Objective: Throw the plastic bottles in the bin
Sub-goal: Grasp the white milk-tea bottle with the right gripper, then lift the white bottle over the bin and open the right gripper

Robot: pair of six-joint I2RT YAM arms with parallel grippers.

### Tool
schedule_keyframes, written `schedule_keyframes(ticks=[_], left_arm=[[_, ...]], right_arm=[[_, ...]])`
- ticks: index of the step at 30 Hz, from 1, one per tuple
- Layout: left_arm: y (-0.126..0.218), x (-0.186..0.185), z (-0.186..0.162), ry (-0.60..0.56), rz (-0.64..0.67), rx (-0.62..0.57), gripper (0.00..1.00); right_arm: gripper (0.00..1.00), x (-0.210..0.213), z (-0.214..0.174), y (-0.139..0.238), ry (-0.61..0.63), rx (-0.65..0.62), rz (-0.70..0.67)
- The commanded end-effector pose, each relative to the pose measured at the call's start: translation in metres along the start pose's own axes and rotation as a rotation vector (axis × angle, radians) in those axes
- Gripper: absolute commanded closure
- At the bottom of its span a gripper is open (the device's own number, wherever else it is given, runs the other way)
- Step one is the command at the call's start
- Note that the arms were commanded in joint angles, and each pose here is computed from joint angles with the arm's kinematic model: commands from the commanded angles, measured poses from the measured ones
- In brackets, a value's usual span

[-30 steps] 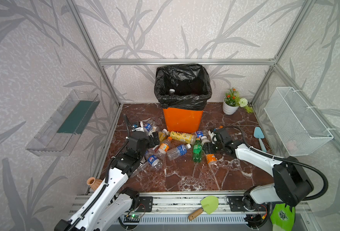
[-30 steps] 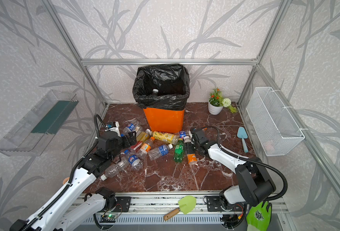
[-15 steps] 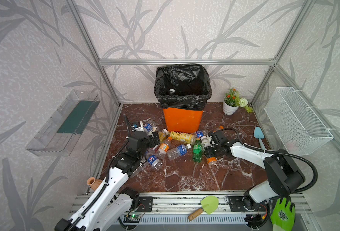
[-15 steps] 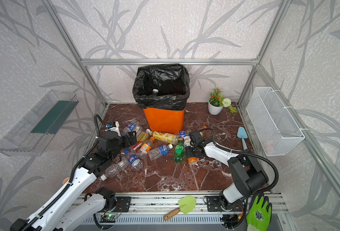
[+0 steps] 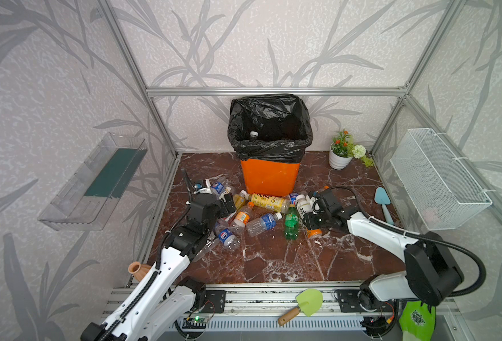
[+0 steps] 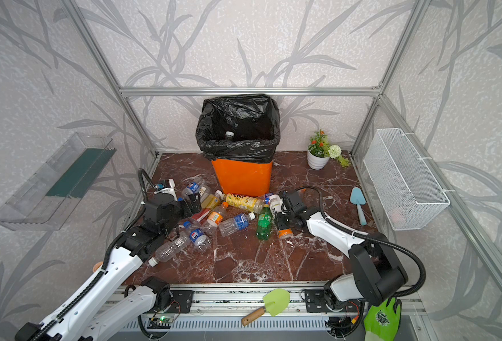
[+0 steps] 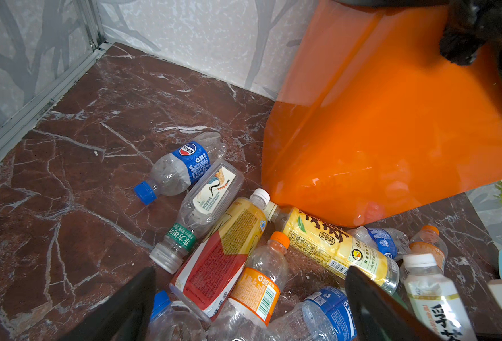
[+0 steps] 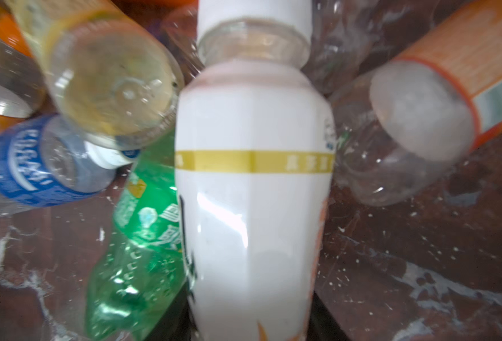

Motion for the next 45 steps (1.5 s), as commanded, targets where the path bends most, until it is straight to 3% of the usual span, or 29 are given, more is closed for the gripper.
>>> schedule_keyframes(ticks=[1,5,10,12,15,18,22,25,27,30,32,38,40,45], left_arm=[[0.005,-0.002,0.010,0.027,-0.002,-0.034,0.01],[0.008,0.000,0.012,0.027,0.004,-0.050,0.01],[0.009,0.003,0.012,0.027,0.018,-0.059,0.01],[0.008,0.003,0.011,0.030,0.021,-0.055,0.01],[0.007,0.003,0.008,0.031,0.017,-0.046,0.01],[0.006,0.004,0.005,0.028,0.022,-0.033,0.01],[0.006,0.008,0.000,0.029,0.037,-0.014,0.01],[0.005,0.009,-0.002,0.037,0.047,-0.011,0.01],[0.002,0.006,-0.001,0.036,0.044,-0.001,0.01],[0.001,0.005,0.003,0.020,0.065,0.030,0.01],[0.002,0.006,0.004,0.021,0.089,0.054,0.01],[0.006,0.006,0.004,0.028,0.074,0.050,0.01],[0.007,0.006,0.004,0.031,0.065,0.040,0.01],[0.007,0.007,0.001,0.028,0.068,0.048,0.01]], right_arm=[[0.56,0.007,0.015,0.029,0.039,-0.146,0.036],[0.58,0.007,0.034,0.085,0.052,-0.448,0.045],[0.58,0.007,0.056,0.203,0.015,-1.032,0.124],[0.58,0.011,0.064,0.242,0.030,-1.188,0.140],[0.58,0.024,0.085,0.290,0.069,-1.326,0.148],[0.58,0.052,0.121,0.320,0.155,-1.352,0.202],[0.59,0.102,0.193,0.323,0.238,-1.283,0.341],[0.60,0.140,0.255,0.292,0.268,-1.111,0.428],[0.58,0.153,0.287,0.262,0.273,-0.967,0.409],[0.38,0.145,0.319,0.234,0.231,-0.870,0.287],[0.19,0.131,0.335,0.251,0.174,-0.923,0.254],[0.02,0.129,0.334,0.340,0.215,-1.112,0.216],[0.02,0.128,0.324,0.354,0.227,-1.138,0.212],[0.01,0.111,0.298,0.342,0.218,-1.153,0.180]])
Point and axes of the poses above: each gripper's point midway between its finger pads, its own y axis back along the fingers, its own x axis along the line the jaws close on, z = x × y, the point moved 4 cm from there along y, back along the fingers, and after that the axes turned 6 degrees about -y, right-handed, at the moved point
